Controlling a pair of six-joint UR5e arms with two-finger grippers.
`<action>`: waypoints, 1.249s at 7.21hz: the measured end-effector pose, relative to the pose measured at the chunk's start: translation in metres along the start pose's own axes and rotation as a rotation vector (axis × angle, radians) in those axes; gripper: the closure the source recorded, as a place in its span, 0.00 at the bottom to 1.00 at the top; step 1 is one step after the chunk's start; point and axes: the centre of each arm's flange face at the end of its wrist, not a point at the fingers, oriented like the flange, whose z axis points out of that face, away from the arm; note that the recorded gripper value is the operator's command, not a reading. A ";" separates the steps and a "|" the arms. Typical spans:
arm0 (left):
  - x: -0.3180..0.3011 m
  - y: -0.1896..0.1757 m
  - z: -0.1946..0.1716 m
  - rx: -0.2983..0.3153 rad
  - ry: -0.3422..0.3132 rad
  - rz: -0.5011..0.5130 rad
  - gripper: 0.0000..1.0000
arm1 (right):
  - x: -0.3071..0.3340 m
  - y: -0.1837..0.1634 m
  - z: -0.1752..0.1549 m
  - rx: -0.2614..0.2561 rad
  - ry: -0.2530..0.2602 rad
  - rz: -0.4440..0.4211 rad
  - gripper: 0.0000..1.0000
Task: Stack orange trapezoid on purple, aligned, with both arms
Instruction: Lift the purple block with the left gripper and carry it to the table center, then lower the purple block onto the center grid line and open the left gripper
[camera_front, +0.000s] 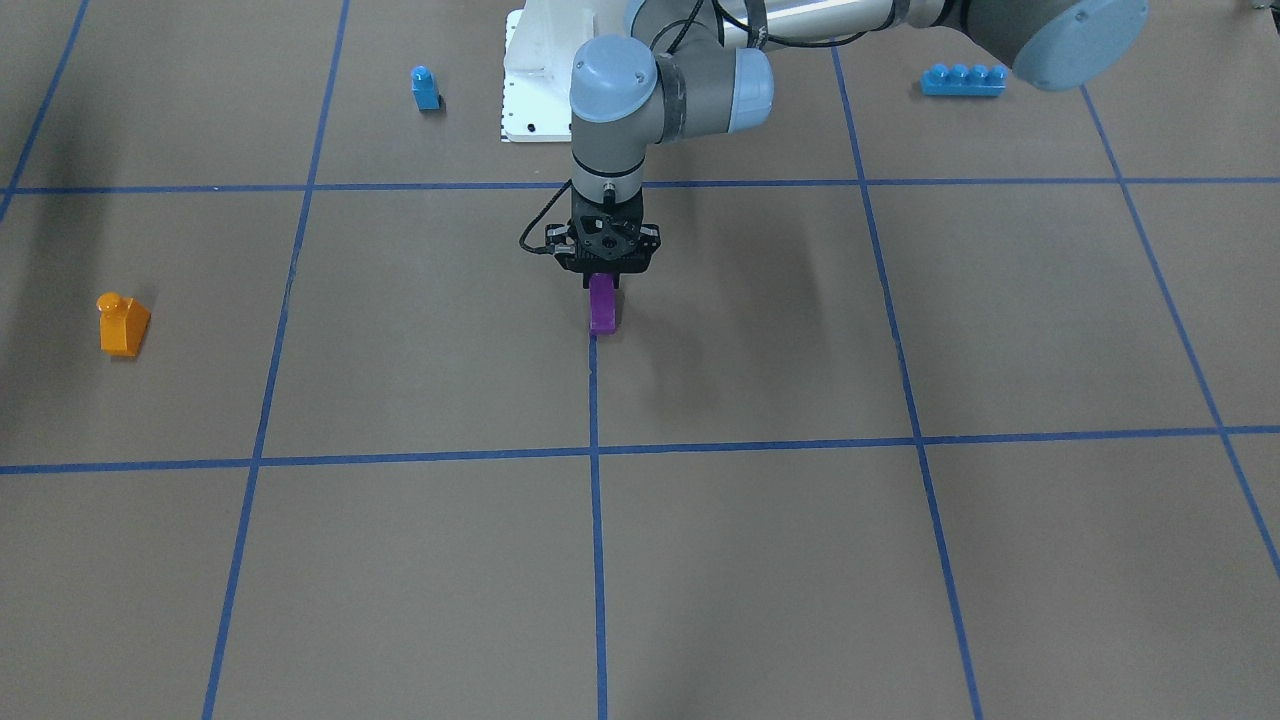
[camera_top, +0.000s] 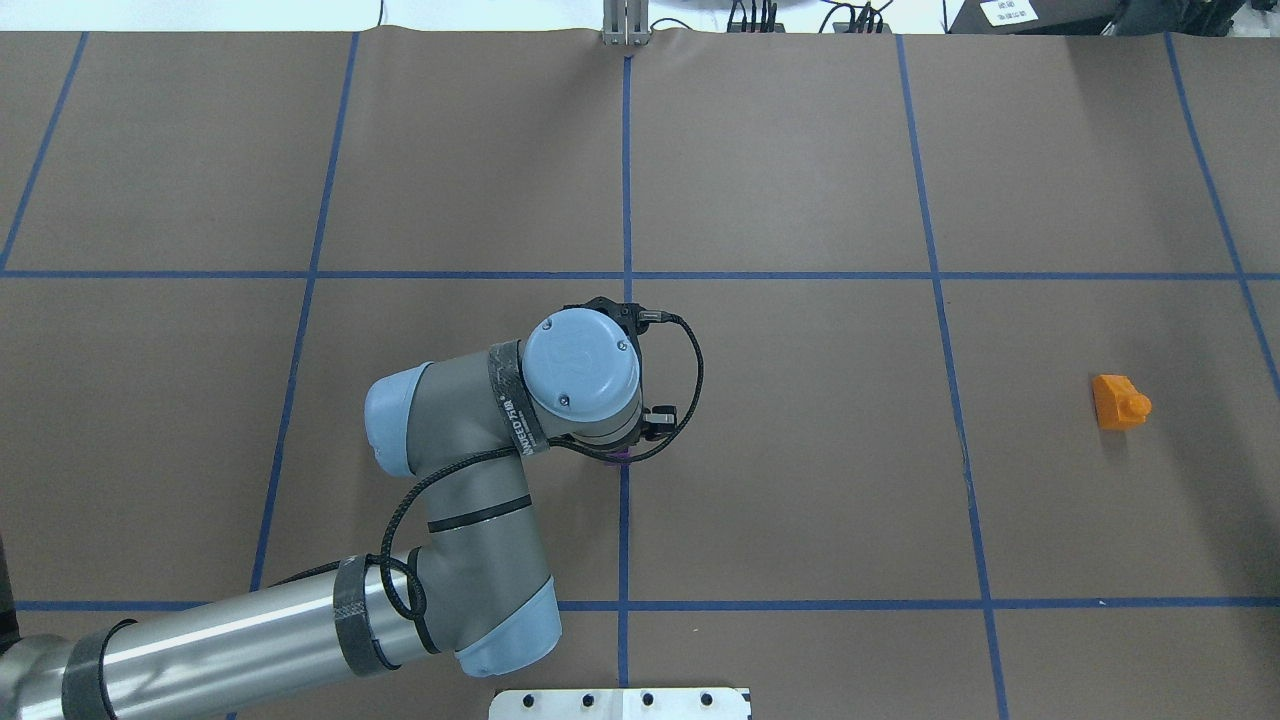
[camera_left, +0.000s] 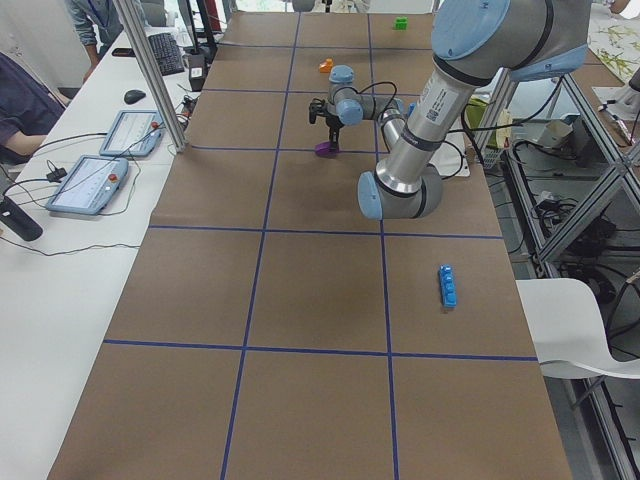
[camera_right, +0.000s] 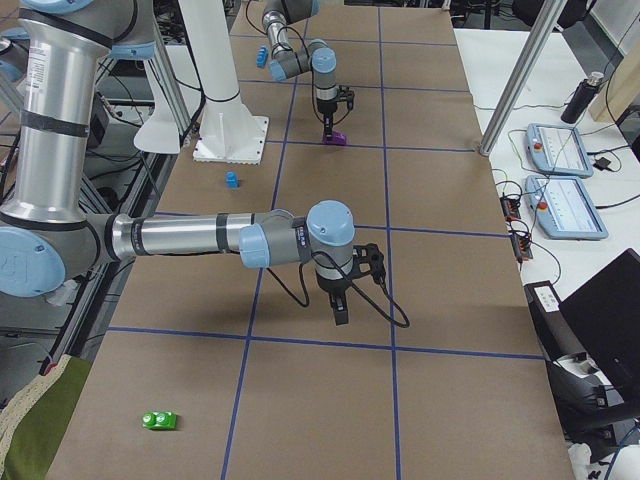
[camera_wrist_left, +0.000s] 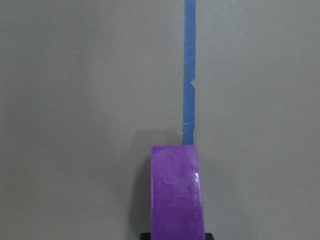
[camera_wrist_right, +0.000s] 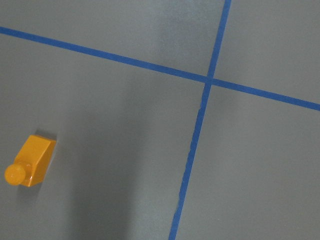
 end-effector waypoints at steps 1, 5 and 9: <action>0.005 0.000 -0.002 0.001 0.005 0.002 1.00 | 0.000 0.000 0.000 0.000 0.001 0.000 0.00; 0.008 -0.001 0.001 0.001 0.001 0.010 0.94 | 0.000 -0.001 0.000 0.001 0.001 -0.001 0.00; 0.007 -0.002 0.001 0.001 -0.001 0.016 0.40 | 0.000 -0.001 0.000 0.001 0.001 -0.001 0.00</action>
